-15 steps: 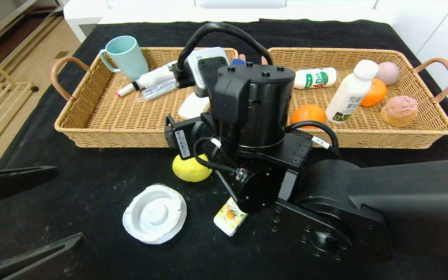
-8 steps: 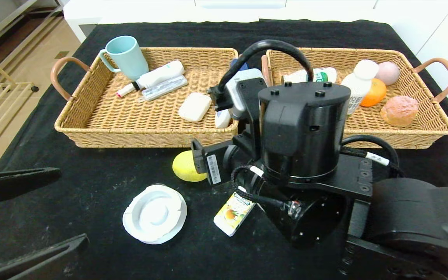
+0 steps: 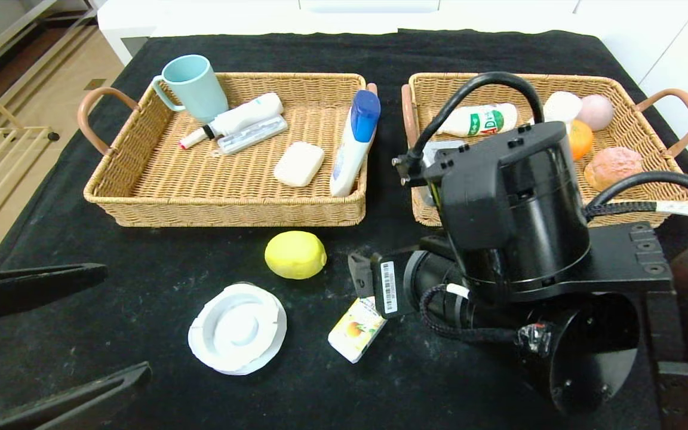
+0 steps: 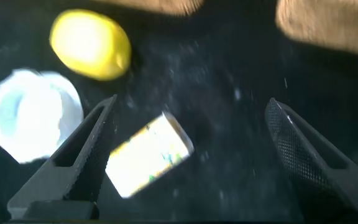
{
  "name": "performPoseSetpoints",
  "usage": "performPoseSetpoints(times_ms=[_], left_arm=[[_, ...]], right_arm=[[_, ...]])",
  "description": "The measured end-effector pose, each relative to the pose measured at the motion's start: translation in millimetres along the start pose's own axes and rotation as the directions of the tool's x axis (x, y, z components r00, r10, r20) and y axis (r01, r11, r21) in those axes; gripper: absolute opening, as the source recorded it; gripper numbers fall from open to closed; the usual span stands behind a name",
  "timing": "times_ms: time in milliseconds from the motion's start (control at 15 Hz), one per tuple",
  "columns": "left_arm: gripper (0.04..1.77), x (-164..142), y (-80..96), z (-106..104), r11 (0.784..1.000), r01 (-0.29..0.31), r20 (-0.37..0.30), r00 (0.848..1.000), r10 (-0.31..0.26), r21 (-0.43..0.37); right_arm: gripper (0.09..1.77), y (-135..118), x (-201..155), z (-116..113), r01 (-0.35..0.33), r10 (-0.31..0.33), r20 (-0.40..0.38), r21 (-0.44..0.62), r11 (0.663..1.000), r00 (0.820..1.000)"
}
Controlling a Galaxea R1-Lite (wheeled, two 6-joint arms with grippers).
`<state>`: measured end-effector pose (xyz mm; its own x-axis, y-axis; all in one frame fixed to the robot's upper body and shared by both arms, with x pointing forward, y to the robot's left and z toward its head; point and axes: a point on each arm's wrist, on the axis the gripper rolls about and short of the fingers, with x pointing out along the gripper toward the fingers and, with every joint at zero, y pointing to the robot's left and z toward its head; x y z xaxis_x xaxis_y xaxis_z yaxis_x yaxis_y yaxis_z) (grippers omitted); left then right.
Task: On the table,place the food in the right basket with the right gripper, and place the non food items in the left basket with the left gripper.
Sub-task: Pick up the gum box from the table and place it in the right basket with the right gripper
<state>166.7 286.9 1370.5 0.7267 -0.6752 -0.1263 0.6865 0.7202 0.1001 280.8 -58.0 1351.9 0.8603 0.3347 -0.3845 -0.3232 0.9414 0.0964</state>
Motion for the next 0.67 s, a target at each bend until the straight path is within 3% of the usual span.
performPoseSetpoints(times_ms=[400, 667], left_arm=[[1.72, 4, 0.8, -2, 1.0, 0.0, -0.012, 1.0, 0.0, -0.003], [1.72, 4, 0.9, -2, 1.0, 0.0, -0.015, 1.0, -0.001, -0.004]], right_arm=[[1.7, -7, -16, 10, 0.076, -0.049, -0.207, 0.125, 0.989, 0.977], [1.7, 9, -2, 13, 0.106, -0.06, -0.247, 0.177, 0.978, 0.967]])
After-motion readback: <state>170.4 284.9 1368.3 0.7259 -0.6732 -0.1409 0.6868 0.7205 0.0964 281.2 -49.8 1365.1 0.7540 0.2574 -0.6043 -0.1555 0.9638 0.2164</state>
